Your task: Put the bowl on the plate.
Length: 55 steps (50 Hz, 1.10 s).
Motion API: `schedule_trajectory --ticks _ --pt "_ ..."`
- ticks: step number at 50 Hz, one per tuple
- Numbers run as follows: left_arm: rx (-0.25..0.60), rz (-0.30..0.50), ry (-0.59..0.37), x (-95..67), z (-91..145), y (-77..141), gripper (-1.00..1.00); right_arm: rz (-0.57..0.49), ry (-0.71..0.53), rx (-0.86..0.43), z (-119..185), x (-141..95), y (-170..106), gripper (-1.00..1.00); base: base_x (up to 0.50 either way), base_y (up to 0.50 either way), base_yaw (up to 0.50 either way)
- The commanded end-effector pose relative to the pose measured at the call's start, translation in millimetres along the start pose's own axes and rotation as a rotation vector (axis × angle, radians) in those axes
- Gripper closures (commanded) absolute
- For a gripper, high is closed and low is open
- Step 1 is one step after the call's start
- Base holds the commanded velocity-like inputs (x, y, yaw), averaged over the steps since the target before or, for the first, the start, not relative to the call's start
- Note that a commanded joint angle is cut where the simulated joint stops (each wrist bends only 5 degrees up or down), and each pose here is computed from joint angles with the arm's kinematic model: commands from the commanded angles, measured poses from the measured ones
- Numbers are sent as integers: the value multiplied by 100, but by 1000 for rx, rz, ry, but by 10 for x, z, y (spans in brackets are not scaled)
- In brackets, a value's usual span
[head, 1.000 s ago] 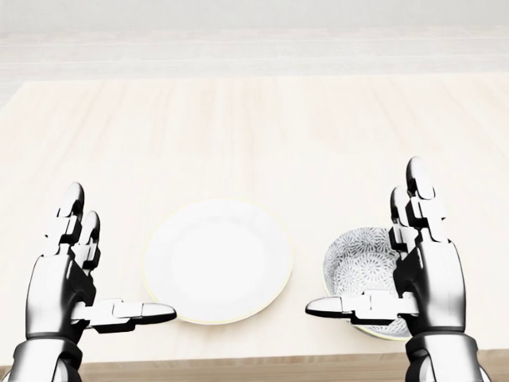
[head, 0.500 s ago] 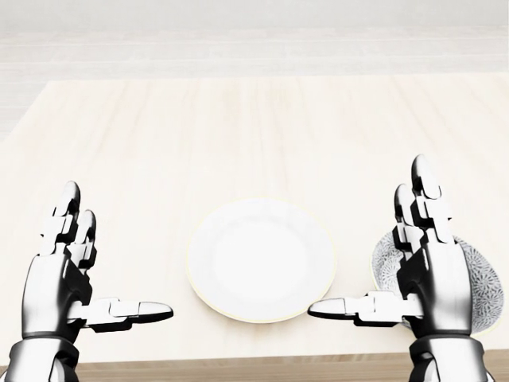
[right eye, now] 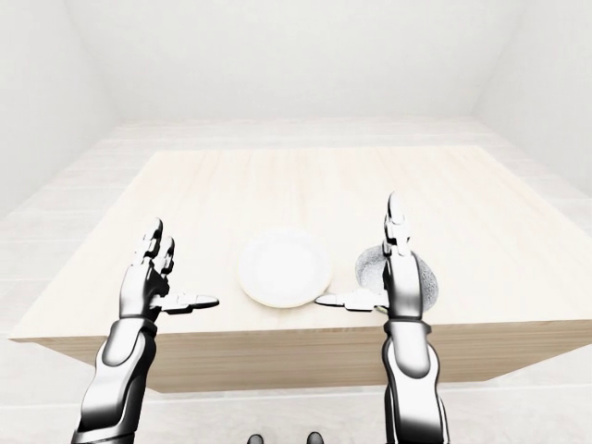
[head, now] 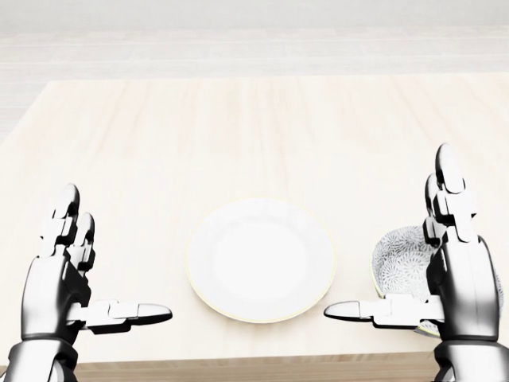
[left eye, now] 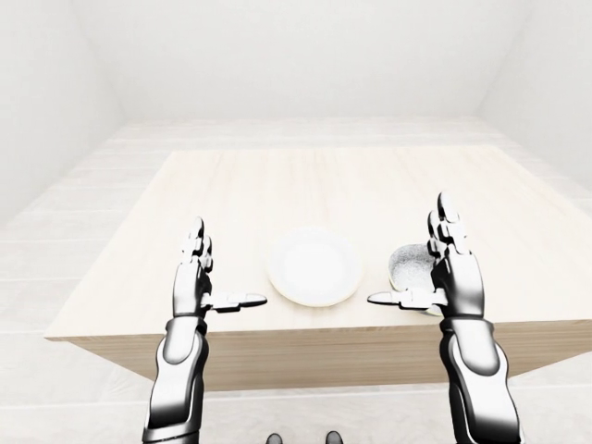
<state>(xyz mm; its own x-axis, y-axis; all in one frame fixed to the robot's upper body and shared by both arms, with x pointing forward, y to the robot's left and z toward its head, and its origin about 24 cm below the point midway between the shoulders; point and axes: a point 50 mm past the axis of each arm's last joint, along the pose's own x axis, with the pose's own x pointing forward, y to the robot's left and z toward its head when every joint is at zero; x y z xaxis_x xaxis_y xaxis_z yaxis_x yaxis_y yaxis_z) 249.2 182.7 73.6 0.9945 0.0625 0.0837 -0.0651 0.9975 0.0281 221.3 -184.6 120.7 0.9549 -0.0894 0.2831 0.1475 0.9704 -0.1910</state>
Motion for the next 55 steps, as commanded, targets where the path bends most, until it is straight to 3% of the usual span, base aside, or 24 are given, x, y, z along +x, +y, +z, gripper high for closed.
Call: schedule_trajectory --ticks 1,12,16,24,55 --pt "7 -1 11 -8 -27 10 -100 -52 -56 -163 147 -9 -153 -100 0 0 0" --pt "8 -1 7 -12 -17 9 -100 -81 -99 -325 287 -21 -250 -100 0 0 0" --pt "6 -3 -4 -28 10 20 -100 -26 -105 -356 326 -43 -209 -100 0 0 0" --pt "10 -8 0 -26 -4 10 -100 -20 -103 -431 341 -23 -206 -100 0 0 0" --pt "15 -5 -6 -20 6 15 -100 -31 -9 -760 243 16 -280 -100 0 0 0"
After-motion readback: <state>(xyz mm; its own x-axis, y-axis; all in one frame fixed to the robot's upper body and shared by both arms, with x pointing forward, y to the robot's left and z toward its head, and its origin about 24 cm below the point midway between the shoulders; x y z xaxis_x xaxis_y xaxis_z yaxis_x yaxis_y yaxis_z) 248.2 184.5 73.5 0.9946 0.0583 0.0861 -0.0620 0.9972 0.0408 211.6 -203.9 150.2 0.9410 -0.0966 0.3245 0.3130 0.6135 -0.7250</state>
